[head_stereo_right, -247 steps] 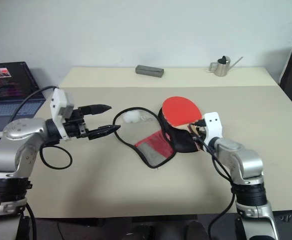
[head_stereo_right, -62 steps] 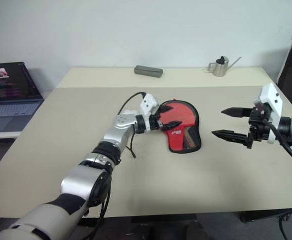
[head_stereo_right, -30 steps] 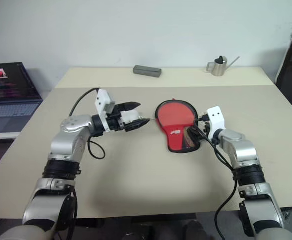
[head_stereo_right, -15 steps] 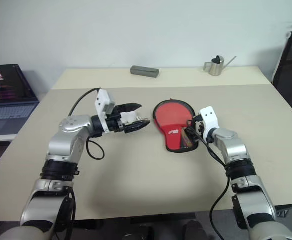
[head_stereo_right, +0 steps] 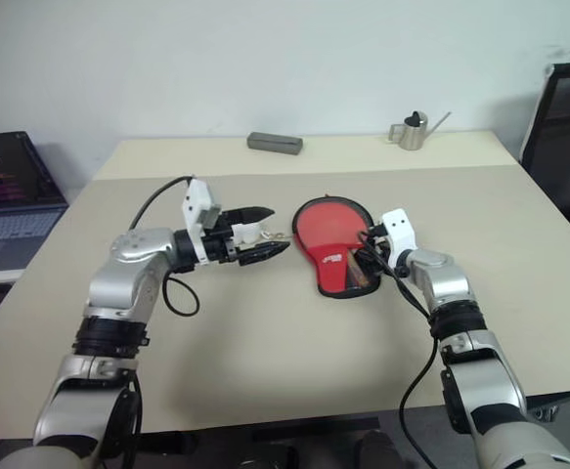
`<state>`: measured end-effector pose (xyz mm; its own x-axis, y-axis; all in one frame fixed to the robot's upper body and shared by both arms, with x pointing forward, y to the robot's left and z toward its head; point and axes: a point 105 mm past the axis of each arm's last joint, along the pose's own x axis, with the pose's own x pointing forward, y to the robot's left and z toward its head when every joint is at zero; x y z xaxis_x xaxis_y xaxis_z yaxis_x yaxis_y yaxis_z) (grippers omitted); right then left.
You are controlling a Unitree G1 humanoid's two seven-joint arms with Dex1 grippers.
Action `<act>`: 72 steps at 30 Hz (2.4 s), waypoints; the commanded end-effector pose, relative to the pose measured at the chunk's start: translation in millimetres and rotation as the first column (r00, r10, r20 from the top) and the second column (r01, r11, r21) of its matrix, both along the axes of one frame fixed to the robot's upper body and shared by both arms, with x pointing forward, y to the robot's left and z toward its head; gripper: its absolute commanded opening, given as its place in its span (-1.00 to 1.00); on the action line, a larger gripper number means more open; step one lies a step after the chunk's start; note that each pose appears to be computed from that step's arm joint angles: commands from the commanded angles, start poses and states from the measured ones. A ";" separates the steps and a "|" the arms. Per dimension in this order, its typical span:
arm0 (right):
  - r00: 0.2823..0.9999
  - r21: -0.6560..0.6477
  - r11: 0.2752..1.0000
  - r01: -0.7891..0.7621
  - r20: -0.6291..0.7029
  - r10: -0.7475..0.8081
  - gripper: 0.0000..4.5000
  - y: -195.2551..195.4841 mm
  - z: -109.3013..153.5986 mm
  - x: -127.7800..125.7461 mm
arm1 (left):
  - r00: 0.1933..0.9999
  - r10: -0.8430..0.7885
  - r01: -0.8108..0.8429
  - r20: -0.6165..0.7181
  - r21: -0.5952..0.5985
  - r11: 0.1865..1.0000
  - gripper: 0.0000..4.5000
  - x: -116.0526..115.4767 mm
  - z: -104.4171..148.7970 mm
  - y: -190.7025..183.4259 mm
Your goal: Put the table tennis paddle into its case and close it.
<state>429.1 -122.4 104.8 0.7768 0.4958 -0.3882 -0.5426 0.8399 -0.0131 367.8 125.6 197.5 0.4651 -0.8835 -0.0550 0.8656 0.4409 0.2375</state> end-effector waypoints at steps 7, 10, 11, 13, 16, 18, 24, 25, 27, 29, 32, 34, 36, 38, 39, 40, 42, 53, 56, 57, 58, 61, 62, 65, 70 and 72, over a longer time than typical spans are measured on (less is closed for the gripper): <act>0.995 -0.009 1.000 -0.016 -0.095 0.015 -0.90 9.8 -23.6 -8.2 | 0.998 -0.057 0.057 0.025 0.017 0.998 0.90 -11.9 10.6 0.5; 0.996 -0.001 1.000 0.018 -0.088 -0.018 -1.00 7.4 -21.2 -5.3 | 0.998 -0.065 0.065 0.015 0.024 0.998 0.90 -14.7 8.9 3.0; 0.996 0.004 1.000 0.029 -0.087 -0.028 -1.00 6.7 -20.0 -4.4 | 0.997 -0.073 0.072 0.008 0.030 0.997 0.90 -16.6 7.9 3.8; 0.995 0.018 0.999 0.041 -0.092 -0.039 -1.00 5.9 -17.4 -3.7 | 0.996 -0.090 0.090 -0.011 0.039 0.995 0.90 -20.8 5.3 5.6; 0.993 0.046 0.997 0.065 -0.103 -0.060 -1.00 3.3 -11.8 -3.3 | 0.991 -0.123 0.126 -0.050 0.062 0.990 0.90 -29.7 0.6 10.2; 0.991 0.068 0.994 0.083 -0.115 -0.075 -1.00 1.8 -8.7 -3.8 | 0.989 -0.130 0.135 -0.069 0.073 0.988 0.90 -33.3 -1.1 13.6; 0.980 0.142 0.979 0.145 -0.158 -0.122 -1.00 -4.3 9.7 -10.7 | 0.986 -0.133 0.141 -0.103 0.080 0.987 0.90 -42.1 1.7 25.0; 0.978 0.147 0.977 0.155 -0.160 -0.131 -1.00 -5.6 12.4 -12.0 | 0.984 -0.140 0.148 -0.110 0.075 0.986 0.90 -44.1 2.2 24.6; 0.975 0.157 0.973 0.170 -0.170 -0.143 -1.00 -7.0 16.1 -15.2 | 0.980 -0.157 0.167 -0.124 0.074 0.983 0.90 -48.9 1.3 23.1; 0.972 0.162 0.970 0.182 -0.179 -0.153 -1.00 -8.2 18.1 -18.4 | 0.976 -0.171 0.182 -0.137 0.072 0.981 0.90 -52.8 0.2 21.5; 0.964 0.179 0.962 0.204 -0.207 -0.166 -1.00 -9.2 18.5 -24.0 | 0.966 -0.201 0.213 -0.162 0.057 0.975 0.90 -59.6 -0.2 18.1; 0.957 0.191 0.957 0.217 -0.233 -0.171 -1.00 -8.8 17.5 -29.2 | 0.957 -0.226 0.238 -0.180 0.049 0.970 0.90 -64.6 0.0 15.3; 0.949 0.203 0.951 0.232 -0.260 -0.176 -1.00 -8.6 16.1 -35.0 | 0.949 -0.249 0.263 -0.195 0.050 0.963 0.90 -69.9 -1.4 12.4; 0.943 0.213 0.946 0.244 -0.280 -0.180 -1.00 -8.2 15.1 -40.3 | 0.943 -0.264 0.279 -0.204 0.052 0.959 0.90 -73.6 -2.6 10.2; 0.939 0.220 0.943 0.251 -0.292 -0.182 -1.00 -7.7 14.5 -43.4 | 0.940 -0.272 0.288 -0.208 0.049 0.956 0.90 -75.4 -2.6 8.8; 0.934 0.225 0.939 0.262 -0.304 -0.188 -1.00 -7.7 13.6 -46.5 | 0.936 -0.281 0.297 -0.210 0.046 0.954 0.90 -77.2 -2.5 7.2; 0.926 0.227 0.932 0.283 -0.318 -0.204 -1.00 -8.9 12.0 -51.7 | 0.929 -0.301 0.317 -0.216 0.043 0.948 0.90 -81.0 -2.2 4.0; 0.880 0.169 0.923 0.346 -0.399 -0.257 -1.00 -32.3 -9.4 -91.2 | 0.866 -0.420 0.457 -0.272 0.087 0.885 0.90 -111.5 -14.6 -6.4; 0.880 0.163 0.925 0.342 -0.401 -0.255 -1.00 -35.1 -7.4 -97.7 | 0.864 -0.425 0.467 -0.272 0.116 0.876 0.90 -113.4 -16.6 -5.3; 0.880 0.158 0.927 0.339 -0.402 -0.253 -1.00 -36.3 -6.7 -100.0 | 0.863 -0.426 0.469 -0.272 0.118 0.875 0.90 -113.6 -16.5 -5.0; 0.879 0.154 0.928 0.338 -0.403 -0.253 -1.00 -38.0 -6.0 -102.4 | 0.862 -0.428 0.472 -0.272 0.120 0.874 0.90 -113.8 -16.5 -4.7; 0.877 0.134 0.934 0.332 -0.409 -0.253 -1.00 -45.2 -5.6 -113.0 | 0.849 -0.447 0.496 -0.281 0.136 0.857 0.90 -117.6 -17.1 -3.8; 0.877 0.128 0.936 0.328 -0.410 -0.251 -1.00 -46.3 -6.5 -116.1 | 0.845 -0.453 0.504 -0.283 0.140 0.852 0.90 -119.0 -17.1 -3.4; 0.875 0.117 0.941 0.319 -0.417 -0.245 -1.00 -48.2 -11.9 -125.2 | 0.835 -0.468 0.524 -0.291 0.156 0.838 0.90 -122.7 -16.6 -1.6; 0.875 0.117 0.942 0.313 -0.421 -0.239 -1.00 -49.0 -18.6 -139.5 | 0.822 -0.484 0.545 -0.299 0.168 0.822 0.90 -127.2 -15.7 0.3; 0.874 0.122 0.941 0.317 -0.423 -0.240 -1.00 -49.0 -21.7 -146.6 | 0.814 -0.496 0.557 -0.302 0.164 0.814 0.90 -130.0 -14.9 -0.5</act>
